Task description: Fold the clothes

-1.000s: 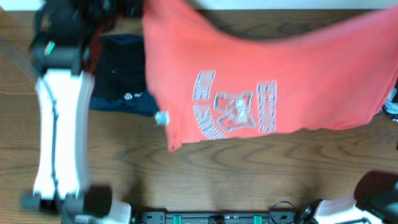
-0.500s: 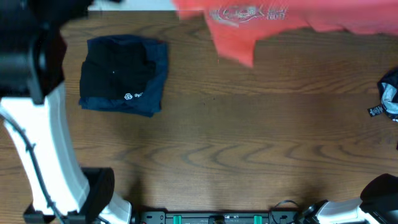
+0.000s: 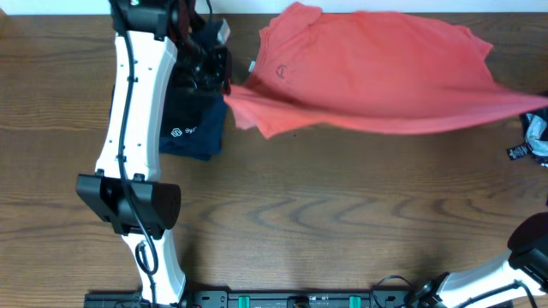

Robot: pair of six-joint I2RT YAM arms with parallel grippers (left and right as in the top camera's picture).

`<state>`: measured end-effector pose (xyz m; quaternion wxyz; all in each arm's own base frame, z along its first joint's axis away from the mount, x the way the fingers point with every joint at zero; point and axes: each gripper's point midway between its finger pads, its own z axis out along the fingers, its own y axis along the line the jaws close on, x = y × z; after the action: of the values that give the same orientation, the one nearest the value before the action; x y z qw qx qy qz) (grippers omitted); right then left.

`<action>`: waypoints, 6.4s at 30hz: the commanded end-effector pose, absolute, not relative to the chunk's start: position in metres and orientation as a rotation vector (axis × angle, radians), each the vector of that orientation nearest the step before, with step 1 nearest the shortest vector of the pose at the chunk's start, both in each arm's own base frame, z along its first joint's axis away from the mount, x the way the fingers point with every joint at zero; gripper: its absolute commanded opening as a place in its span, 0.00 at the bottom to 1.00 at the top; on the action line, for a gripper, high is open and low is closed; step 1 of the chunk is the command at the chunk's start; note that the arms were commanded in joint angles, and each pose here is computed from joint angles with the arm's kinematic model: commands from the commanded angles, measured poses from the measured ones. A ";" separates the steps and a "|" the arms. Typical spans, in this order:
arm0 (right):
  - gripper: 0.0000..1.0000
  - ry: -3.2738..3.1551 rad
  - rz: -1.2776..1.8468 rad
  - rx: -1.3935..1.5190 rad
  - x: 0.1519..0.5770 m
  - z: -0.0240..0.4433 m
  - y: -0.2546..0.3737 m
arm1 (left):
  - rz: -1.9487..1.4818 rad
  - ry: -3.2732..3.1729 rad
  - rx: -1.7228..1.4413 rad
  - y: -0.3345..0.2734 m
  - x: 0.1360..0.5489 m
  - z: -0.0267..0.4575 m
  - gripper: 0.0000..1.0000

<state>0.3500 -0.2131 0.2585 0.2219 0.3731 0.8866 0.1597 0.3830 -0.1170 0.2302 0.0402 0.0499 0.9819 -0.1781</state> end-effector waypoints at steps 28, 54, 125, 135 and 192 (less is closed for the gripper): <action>0.03 2.781 -0.171 1.476 0.244 0.188 -0.244 | -0.372 3.435 0.232 -0.101 0.250 0.162 0.06; 0.30 2.763 0.057 1.504 0.257 0.117 -0.233 | -0.249 3.143 0.381 -0.132 0.309 0.146 0.06; 0.01 2.380 0.128 1.572 0.277 0.090 -0.236 | -0.284 2.988 0.382 -0.144 0.345 0.149 0.06; 0.01 2.308 0.189 1.456 0.311 0.095 -0.242 | -0.303 2.888 0.381 -0.152 0.371 0.150 0.06; 0.55 2.521 0.420 1.447 0.300 0.053 -0.194 | -0.502 3.074 0.382 -0.169 0.338 0.091 0.81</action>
<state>0.2900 -0.2167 0.0564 0.1078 0.5092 0.8482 0.0987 0.3476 -0.1496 0.0938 0.0213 0.1216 0.9874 -0.0989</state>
